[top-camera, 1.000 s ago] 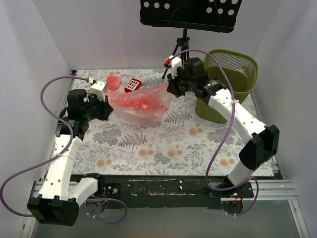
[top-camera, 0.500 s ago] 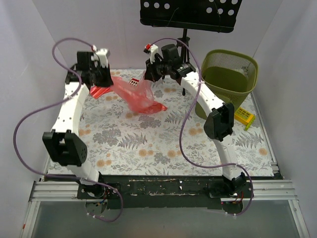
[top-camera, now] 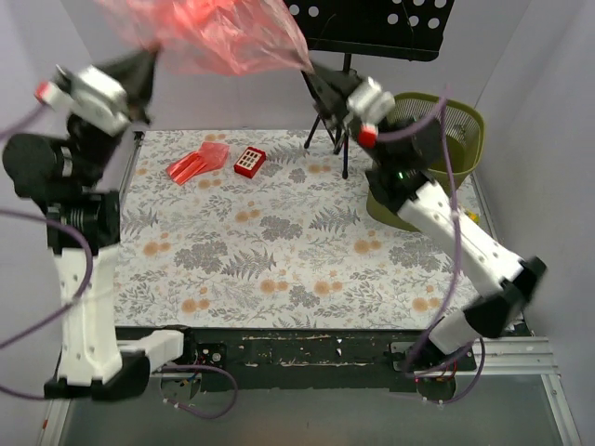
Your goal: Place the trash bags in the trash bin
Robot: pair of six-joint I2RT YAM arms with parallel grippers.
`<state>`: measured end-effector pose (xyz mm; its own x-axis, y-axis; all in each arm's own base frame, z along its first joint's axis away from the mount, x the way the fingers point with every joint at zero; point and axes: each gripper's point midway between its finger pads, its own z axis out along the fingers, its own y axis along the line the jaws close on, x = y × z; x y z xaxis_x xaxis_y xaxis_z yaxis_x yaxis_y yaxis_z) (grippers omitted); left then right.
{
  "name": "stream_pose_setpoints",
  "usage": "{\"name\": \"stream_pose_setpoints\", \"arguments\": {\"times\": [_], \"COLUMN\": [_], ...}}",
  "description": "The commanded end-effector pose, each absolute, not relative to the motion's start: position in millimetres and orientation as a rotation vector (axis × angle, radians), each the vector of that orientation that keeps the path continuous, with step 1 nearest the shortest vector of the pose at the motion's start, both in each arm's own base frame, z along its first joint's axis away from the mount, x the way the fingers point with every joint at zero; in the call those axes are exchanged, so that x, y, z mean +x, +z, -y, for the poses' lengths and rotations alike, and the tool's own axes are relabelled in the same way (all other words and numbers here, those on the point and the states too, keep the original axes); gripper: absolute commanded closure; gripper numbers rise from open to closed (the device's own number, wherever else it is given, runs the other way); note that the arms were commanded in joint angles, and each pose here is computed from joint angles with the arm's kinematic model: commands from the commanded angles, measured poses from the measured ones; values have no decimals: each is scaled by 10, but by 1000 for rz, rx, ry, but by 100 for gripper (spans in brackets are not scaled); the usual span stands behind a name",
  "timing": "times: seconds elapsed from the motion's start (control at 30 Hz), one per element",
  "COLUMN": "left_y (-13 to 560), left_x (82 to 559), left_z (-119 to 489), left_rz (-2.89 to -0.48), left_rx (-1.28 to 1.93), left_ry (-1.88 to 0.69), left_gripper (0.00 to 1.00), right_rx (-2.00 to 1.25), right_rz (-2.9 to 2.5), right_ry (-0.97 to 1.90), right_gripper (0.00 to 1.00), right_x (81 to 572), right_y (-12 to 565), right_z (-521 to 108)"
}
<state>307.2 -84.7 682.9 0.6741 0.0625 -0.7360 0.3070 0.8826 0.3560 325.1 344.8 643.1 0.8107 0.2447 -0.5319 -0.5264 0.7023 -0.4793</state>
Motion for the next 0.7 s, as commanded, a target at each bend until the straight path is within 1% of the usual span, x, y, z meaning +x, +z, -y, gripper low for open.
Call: {"name": "stream_pose_setpoints", "arguments": {"times": [0.0,0.03,0.07,0.1,0.13,0.2,0.27,0.33,0.4,0.5,0.57,0.63,0.67], "left_y": [3400,2108,1411,1137,1167,1538,1821,1924,1931,1855,1916,2020,2068], "left_x": [3176,2548,2021,1669,1557,1592,1620,1651,1675,1670,1817,2006,2057], "left_z": [1658,1570,1335,1300,1399,1683,1846,1900,1896,1843,1816,1756,1708], "left_rz": [-1141,-1299,-1436,-1490,-1467,-1307,-1187,-1193,-1304,-1531,-1692,-1882,-1912], "left_rx": [1497,1907,2148,2199,2126,1928,1807,1751,1719,1671,1513,1225,1161], "left_ry": [-160,-216,-249,-301,-332,-348,-347,-361,-401,-468,-446,-413,-384], "left_gripper": [100,100,100,100,100,100,100,100,100,100,100,100,100], "right_rx": [-1274,-1612,-1910,-2069,-2066,-1943,-1812,-1691,-1643,-1582,-1491,-1334,-1242], "right_rz": [-925,-1119,-1279,-1400,-1448,-1416,-1314,-1301,-1323,-1430,-1497,-1576,-1606], "right_ry": [259,321,438,569,650,742,737,726,738,765,762,756,739], "right_gripper": [99,99,99,99,99,99,99,99,99,99,99,99,99], "right_x": [3533,3215,2686,2201,1927,1688,1667,1728,1789,1898,2039,2249,2386], "right_y": [3232,2046,1222,828,852,1157,1554,1871,2103,2265,2414,2596,2702], "right_z": [-3660,-3452,-3064,-2707,-2544,-2528,-2602,-2658,-2713,-2772,-2831,-2870,-2873]}}
